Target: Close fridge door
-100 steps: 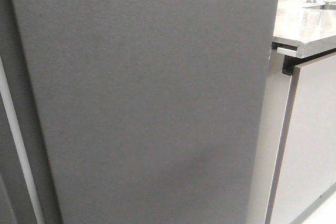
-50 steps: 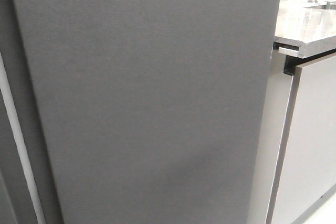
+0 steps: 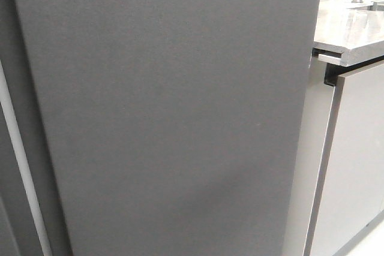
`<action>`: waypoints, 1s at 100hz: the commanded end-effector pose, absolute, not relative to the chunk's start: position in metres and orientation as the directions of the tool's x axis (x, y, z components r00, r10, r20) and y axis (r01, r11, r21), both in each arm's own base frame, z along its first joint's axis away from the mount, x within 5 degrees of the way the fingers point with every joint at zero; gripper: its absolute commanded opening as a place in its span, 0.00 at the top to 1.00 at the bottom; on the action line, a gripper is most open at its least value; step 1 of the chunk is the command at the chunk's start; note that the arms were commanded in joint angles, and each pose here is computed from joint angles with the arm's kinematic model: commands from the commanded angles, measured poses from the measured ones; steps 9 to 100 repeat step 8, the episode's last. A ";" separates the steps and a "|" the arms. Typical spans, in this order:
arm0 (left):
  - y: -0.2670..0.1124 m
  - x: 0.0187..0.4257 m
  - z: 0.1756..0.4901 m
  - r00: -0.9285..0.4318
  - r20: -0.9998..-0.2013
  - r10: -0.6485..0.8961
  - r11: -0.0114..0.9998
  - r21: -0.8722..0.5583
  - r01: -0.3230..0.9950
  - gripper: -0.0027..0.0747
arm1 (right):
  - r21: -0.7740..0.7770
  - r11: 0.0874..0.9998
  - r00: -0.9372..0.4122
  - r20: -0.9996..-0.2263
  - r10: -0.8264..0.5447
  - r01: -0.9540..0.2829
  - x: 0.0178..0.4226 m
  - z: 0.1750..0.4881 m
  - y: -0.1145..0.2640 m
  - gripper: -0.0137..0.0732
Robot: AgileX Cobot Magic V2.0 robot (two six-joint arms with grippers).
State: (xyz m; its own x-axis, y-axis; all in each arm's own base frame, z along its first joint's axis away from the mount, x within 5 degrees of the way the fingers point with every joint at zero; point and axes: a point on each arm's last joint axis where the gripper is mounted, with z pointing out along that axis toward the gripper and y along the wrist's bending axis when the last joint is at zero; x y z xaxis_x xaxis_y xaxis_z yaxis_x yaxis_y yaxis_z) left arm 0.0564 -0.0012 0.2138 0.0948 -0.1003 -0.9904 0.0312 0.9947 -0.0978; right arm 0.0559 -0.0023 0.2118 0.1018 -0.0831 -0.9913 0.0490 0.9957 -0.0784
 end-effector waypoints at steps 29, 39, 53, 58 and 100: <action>-0.001 0.059 0.210 0.124 -0.987 -0.106 0.994 -0.102 0.036 0.99 | -0.099 0.993 0.174 -0.979 -0.108 0.063 0.054 0.215 -0.002 0.93; -0.001 0.059 0.210 0.124 -0.987 -0.106 0.994 -0.102 0.036 0.99 | -0.099 0.993 0.174 -0.979 -0.108 0.063 0.054 0.215 -0.002 0.93; -0.001 0.059 0.210 0.124 -0.987 -0.106 0.994 -0.102 0.036 0.99 | -0.099 0.993 0.174 -0.979 -0.108 0.063 0.054 0.215 -0.002 0.93; -0.001 0.059 0.210 0.124 -0.987 -0.106 0.994 -0.102 0.036 0.99 | -0.099 0.993 0.174 -0.979 -0.108 0.063 0.054 0.215 -0.002 0.93; -0.001 0.059 0.210 0.124 -0.987 -0.106 0.994 -0.102 0.036 0.99 | -0.099 0.993 0.174 -0.979 -0.108 0.063 0.054 0.215 -0.002 0.93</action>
